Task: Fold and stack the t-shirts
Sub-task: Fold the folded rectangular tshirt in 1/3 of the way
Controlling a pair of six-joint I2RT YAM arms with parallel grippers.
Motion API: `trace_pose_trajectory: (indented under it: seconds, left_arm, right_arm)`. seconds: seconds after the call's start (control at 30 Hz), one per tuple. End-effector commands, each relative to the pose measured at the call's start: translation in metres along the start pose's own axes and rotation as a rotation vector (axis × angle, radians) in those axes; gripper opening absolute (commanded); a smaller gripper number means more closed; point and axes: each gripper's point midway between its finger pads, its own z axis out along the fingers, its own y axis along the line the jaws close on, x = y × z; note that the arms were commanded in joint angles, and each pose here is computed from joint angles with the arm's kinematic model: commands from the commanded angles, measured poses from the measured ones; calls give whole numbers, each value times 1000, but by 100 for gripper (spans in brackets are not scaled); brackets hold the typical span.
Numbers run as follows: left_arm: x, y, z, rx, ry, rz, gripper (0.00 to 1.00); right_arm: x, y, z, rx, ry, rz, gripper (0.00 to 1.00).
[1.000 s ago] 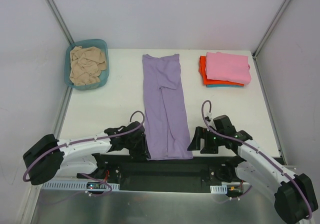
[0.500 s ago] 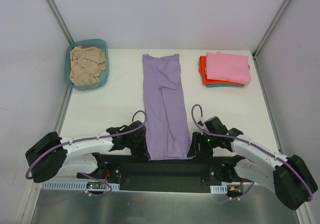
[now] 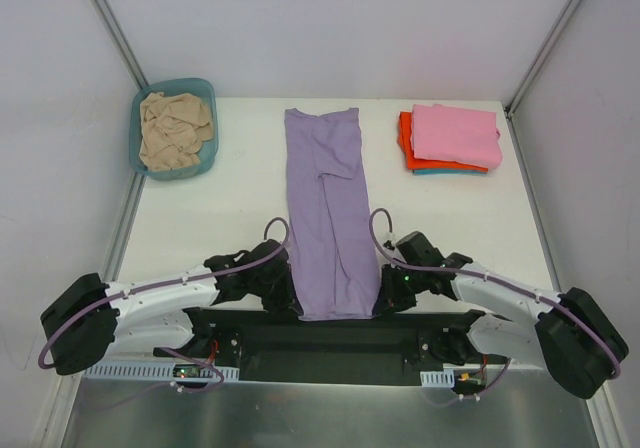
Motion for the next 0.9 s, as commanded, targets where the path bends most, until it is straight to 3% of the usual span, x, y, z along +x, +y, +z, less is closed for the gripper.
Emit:
trace_pose_trajectory:
  seconds: [0.0, 0.2, 0.37, 0.5, 0.87]
  left_arm:
    - [-8, -23, -14, 91, -48, 83, 0]
    - [-58, -51, -35, 141, -205, 131, 0]
    - [-118, -81, -62, 159, -367, 226, 0]
    - [-161, -90, -80, 148, -451, 266, 0]
    - [-267, -107, -97, 132, -535, 296, 0]
  right_arm:
    - [-32, 30, -25, -15, -126, -87, 9]
    - [-70, 51, -50, 21, -231, -147, 7]
    - [-129, 78, -74, -2, -400, -127, 5]
    - [-169, 91, -86, 13, -462, -126, 5]
    - [-271, 112, -105, -6, -536, -108, 3]
